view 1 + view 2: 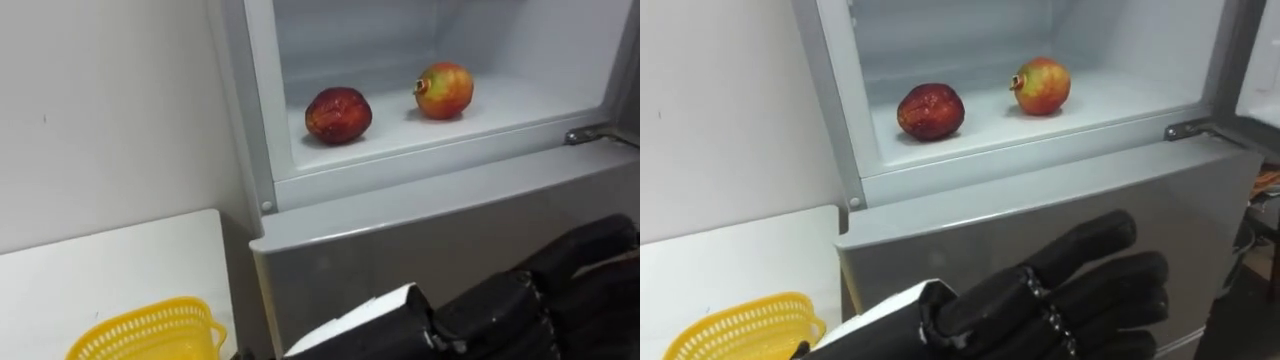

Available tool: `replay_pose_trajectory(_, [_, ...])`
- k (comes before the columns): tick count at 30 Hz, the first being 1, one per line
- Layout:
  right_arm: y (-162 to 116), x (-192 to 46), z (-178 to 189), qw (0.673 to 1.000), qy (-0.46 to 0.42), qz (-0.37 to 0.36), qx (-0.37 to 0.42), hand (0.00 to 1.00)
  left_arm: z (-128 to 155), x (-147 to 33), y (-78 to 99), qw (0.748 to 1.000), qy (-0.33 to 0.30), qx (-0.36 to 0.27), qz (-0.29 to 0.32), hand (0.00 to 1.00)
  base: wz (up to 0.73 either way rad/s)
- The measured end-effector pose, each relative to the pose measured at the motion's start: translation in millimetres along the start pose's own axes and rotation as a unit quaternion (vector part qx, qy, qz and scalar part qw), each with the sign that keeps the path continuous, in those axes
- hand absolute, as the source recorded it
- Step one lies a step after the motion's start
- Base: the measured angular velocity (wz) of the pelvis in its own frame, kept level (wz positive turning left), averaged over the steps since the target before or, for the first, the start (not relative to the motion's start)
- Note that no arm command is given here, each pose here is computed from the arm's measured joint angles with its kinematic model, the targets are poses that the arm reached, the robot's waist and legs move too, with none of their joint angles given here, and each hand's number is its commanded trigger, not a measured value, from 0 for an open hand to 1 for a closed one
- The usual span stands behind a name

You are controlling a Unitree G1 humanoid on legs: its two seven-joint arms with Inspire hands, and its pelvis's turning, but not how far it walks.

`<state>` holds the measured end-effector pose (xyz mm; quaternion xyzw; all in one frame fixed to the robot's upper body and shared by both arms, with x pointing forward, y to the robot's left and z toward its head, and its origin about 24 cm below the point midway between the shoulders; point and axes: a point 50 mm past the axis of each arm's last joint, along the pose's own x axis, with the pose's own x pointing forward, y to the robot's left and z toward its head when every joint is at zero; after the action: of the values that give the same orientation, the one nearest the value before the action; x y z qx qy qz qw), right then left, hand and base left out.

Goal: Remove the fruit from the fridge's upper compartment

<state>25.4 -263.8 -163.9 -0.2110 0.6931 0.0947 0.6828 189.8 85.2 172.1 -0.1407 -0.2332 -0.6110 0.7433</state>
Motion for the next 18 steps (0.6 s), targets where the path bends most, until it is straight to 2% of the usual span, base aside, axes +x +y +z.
replay_pose_trajectory(3, [6.0, 0.3, -11.2, 1.0, 0.007, 0.003, 0.017, 0.0, 25.4, -9.2, 10.2, 0.996, -0.024, 0.069, 0.05, 0.0, -0.01])
replay_pose_trajectory(6, [15.2, -0.3, -31.8, 0.999, 0.023, 0.005, 0.041, 0.0, 57.9, -21.9, 17.0, 0.98, -0.054, 0.153, 0.111, 0.0, 0.0])
replay_pose_trajectory(9, [24.7, -0.9, -44.4, 0.998, 0.035, 0.006, 0.059, 0.0, 89.4, -39.1, 20.8, 0.944, -0.087, 0.253, 0.191, 0.0, 0.1])
replay_pose_trajectory(11, [31.9, -0.6, -46.0, 0.997, 0.037, 0.012, 0.064, 0.0, 104.6, -50.8, 22.5, 0.908, -0.106, 0.315, 0.256, 0.0, 0.16])
replay_pose_trajectory(12, [33.3, -0.4, -45.2, 0.997, 0.036, 0.013, 0.066, 0.0, 106.6, -53.1, 23.1, 0.898, -0.112, 0.325, 0.274, 0.0, 0.16])
replay_pose_trajectory(14, [40.1, 0.4, -42.0, 0.997, 0.032, 0.013, 0.068, 0.0, 112.5, -59.6, 25.3, 0.855, -0.113, 0.369, 0.346, 0.0, 0.29])
replay_pose_trajectory(15, [41.3, 0.6, -41.4, 0.997, 0.032, 0.013, 0.069, 0.0, 114.0, -61.3, 26.0, 0.844, -0.113, 0.379, 0.362, 0.0, 0.26])
replay_pose_trajectory(17, [42.1, 0.7, -41.0, 0.997, 0.032, 0.006, 0.074, 0.0, 123.0, -70.2, 26.6, 0.792, -0.117, 0.424, 0.423, 0.0, 0.2])
replay_pose_trajectory(18, [41.8, 0.7, -41.1, 0.997, 0.032, 0.004, 0.074, 0.0, 126.1, -73.1, 26.2, 0.777, -0.12, 0.436, 0.438, 0.0, 0.23])
